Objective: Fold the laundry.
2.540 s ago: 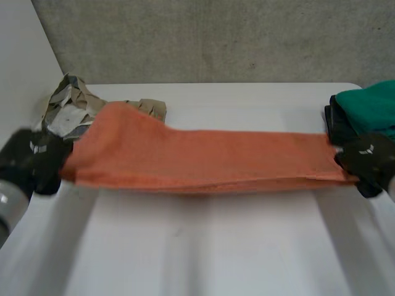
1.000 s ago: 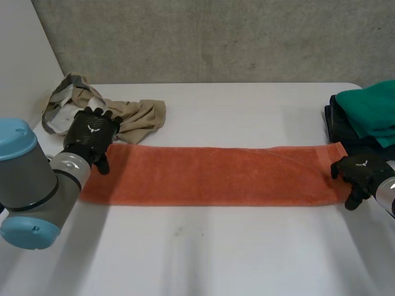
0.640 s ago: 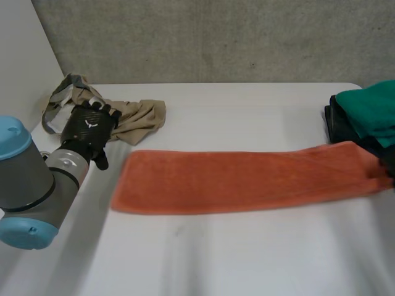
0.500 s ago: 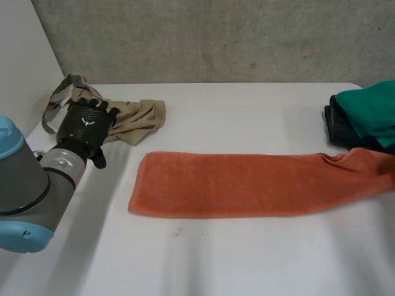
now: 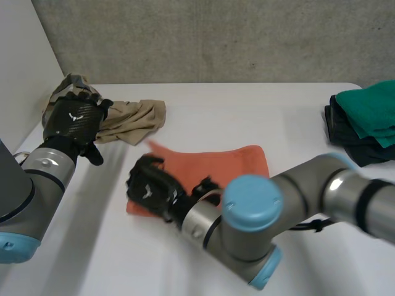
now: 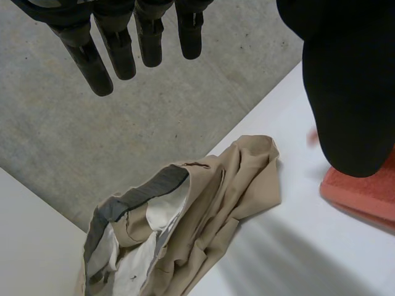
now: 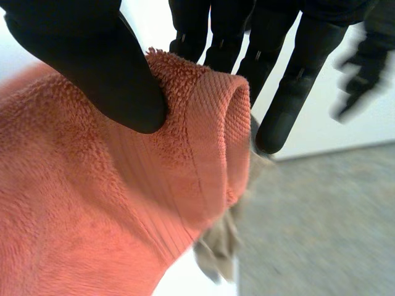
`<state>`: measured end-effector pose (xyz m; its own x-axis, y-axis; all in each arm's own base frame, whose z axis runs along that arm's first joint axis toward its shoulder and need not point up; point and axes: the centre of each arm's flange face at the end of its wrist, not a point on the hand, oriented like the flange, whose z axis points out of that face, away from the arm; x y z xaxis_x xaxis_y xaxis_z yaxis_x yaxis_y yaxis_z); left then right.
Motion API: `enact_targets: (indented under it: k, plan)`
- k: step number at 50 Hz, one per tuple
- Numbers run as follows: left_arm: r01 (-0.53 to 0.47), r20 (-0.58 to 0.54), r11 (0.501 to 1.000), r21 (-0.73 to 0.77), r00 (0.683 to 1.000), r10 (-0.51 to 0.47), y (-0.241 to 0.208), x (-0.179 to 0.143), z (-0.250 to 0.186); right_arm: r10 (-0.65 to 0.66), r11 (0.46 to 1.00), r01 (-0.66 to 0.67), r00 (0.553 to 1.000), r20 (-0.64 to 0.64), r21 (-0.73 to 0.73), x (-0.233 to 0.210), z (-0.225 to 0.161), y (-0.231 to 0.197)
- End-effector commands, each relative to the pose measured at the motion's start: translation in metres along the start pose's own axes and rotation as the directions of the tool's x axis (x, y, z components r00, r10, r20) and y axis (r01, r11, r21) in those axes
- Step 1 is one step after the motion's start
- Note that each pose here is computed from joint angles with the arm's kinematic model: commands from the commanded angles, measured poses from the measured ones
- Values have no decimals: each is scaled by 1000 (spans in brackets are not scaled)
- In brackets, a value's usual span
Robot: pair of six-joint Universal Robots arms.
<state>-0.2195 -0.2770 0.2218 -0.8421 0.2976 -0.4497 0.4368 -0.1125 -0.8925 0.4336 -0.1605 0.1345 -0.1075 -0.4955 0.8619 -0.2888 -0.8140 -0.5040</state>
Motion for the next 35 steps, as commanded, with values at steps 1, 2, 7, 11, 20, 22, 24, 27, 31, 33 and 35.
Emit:
enact_targets:
  k: [1,2,7,11,20,22,24,27,31,33,35]
  plan:
    - [-1,-11,1000,-10,1000,1,4,3,-1,19,999,-18,999,33,-28,-26,7,4]
    - [-1,-12,1000,-9,1000,1,4,4,0,32,998,-30,999,29,-46,-25,5,6]
    - [-2,-21,1000,21,1000,2,-4,7,1,131,971,-146,987,-87,-190,3,-12,6]
    - [-1,-52,998,64,999,4,-17,19,-1,336,861,-419,894,-297,-289,55,-49,31]
    - [9,-221,995,104,975,14,-28,81,-14,506,591,-651,759,-409,-476,49,-113,96]
    - [7,-236,995,104,972,18,-27,86,-15,496,565,-659,752,-433,-497,50,-121,106]
    - [6,-240,995,101,971,18,-26,88,-15,464,535,-649,761,-454,-540,52,-133,123]
    - [5,-240,995,96,971,18,-24,88,-15,390,540,-594,804,-448,-596,59,-144,138]
    - [5,-234,995,103,972,19,-27,85,-15,310,590,-528,847,-432,-611,74,-143,143]
    - [5,-225,995,100,974,18,-27,82,-14,269,639,-493,862,-429,-590,84,-136,137]
    - [6,-216,995,104,976,17,-30,78,-15,217,745,-433,876,-430,-508,101,-113,111]
